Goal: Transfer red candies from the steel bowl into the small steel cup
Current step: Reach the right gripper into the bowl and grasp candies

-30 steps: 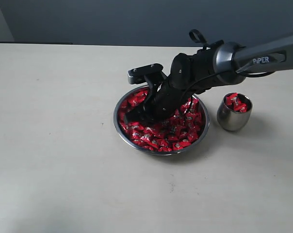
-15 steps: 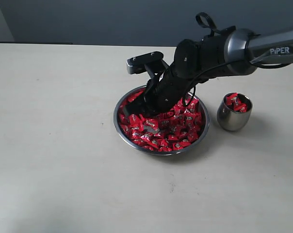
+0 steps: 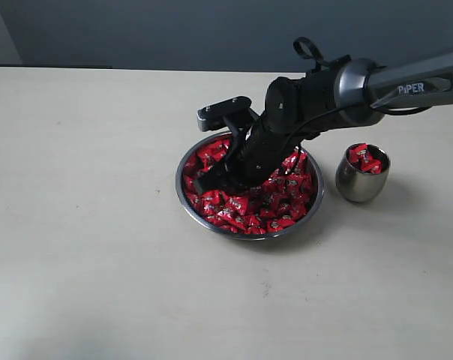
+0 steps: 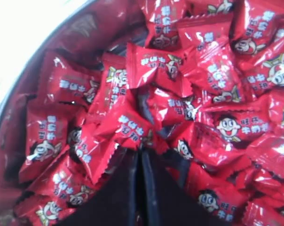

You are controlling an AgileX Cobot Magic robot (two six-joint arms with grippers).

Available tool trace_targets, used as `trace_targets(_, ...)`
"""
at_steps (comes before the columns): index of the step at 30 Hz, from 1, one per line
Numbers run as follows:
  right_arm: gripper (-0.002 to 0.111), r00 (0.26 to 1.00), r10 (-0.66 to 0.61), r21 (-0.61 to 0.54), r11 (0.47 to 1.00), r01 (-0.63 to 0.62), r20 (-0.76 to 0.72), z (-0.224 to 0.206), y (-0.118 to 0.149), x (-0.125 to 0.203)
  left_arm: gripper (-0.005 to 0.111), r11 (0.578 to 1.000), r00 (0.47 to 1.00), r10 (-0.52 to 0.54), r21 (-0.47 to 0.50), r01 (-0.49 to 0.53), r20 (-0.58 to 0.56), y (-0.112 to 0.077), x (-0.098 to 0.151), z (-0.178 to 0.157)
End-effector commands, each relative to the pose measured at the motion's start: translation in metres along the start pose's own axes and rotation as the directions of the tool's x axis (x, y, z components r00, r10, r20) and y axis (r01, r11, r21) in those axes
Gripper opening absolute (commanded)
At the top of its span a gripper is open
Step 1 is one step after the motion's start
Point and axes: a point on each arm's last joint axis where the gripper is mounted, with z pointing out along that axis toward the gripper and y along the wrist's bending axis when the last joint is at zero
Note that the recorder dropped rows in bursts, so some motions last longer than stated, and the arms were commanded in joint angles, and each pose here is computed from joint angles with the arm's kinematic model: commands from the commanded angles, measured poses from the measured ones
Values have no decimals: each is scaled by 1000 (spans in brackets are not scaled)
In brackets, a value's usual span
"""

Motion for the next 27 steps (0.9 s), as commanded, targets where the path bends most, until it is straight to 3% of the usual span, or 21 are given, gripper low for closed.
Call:
trace_targets(1,2,1000,-22,9,1000,22,-8,-1,-1,0,0,1000,1000,2,6,-2,19,0,-3,-1)
trace_targets(3,12,1000,-25,9,1000,25,-9,-1,-1,0,0,1000,1000,2,6,-2,19,0,-3,-1)
trace_targets(6,39,999,-32,12,999,32,-14,-1,-1,1,0,1000,1000,2,6,-2,19,0,-3,-1)
trace_targets(8,48,999,-39,15,999,39,-13,-2,-1,0,0,1000,1000,2,6,-2,19,0,-3,-1)
trace_targets(17,31,996,-51,33,998,49,69,-13,-1,-11,0,1000,1000,2,6,-2,19,0,-3,-1)
trace_targets(27,31,998,-42,15,999,41,53,0,3,-15,0,1000,1000,2,6,-2,19,0,-3,-1)
